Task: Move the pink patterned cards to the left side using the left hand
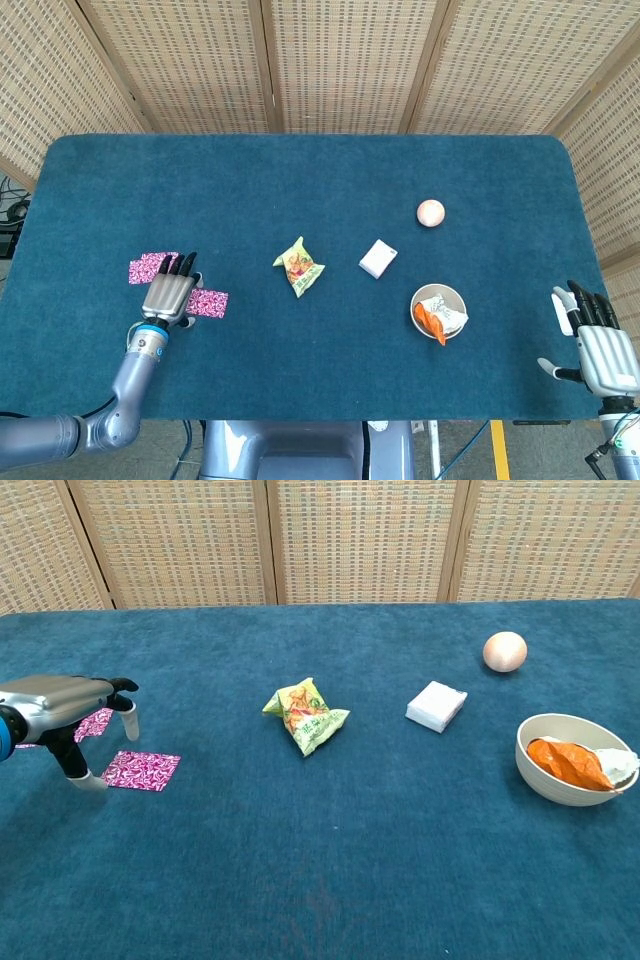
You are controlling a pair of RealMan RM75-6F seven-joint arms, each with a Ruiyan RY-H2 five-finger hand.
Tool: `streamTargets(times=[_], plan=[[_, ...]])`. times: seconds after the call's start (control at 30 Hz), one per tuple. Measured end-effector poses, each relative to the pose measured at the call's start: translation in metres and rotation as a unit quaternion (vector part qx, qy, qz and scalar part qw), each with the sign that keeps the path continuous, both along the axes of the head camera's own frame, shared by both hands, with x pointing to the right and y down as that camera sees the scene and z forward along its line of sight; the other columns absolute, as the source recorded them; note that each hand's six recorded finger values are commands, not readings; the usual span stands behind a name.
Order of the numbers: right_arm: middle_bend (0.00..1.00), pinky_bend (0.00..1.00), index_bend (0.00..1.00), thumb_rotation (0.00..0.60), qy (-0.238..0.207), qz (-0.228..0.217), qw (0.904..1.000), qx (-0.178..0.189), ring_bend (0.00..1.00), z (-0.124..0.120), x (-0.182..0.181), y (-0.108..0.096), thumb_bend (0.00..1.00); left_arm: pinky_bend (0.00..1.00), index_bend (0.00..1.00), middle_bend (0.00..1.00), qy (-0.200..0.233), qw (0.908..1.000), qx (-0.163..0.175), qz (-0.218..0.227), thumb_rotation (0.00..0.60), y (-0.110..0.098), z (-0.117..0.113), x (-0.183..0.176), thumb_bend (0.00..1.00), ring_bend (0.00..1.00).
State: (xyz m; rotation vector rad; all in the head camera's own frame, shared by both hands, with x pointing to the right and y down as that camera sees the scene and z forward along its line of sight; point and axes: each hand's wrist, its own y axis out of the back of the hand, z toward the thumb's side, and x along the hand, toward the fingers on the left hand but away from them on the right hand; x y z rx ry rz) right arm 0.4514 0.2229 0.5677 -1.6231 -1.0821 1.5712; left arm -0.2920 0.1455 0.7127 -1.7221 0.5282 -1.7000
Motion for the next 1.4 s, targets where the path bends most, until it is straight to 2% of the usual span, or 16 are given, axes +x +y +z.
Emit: streamTargets(times=[0.27,0.43,0.97,1.4], plan=[[0.0,0.0,0.0,0.6,0.0,0.0,1.0,0.0,0.0,0.0,0.0,0.0,0.13,0.0,0.34,0.0,-0.001,1.0,0.002,-0.003,0.6,-0.003,0.001,0.002,0.16,0.0],[0.0,0.0,0.0,0.6,-0.001,0.0,1.0,0.0,0.0,0.0,0.0,0.0,0.13,0.0,0.28,0.0,-0.003,1.0,0.001,-0.002,0.6,-0.002,0.002,0.003,0.16,0.0],[0.0,0.0,0.0,0.6,-0.002,0.002,1.0,0.002,0.0,-0.001,0.001,0.0,0.13,0.0,0.28,0.0,-0.007,0.9999,-0.009,0.001,0.6,0.003,0.008,0.005,0.16,0.0],[0.0,0.0,0.0,0.6,-0.002,0.003,1.0,0.002,0.0,-0.001,0.002,0.0,0.13,0.0,0.28,0.0,-0.007,0.9997,-0.009,-0.019,0.6,-0.004,0.015,0.007,0.17,0.0]])
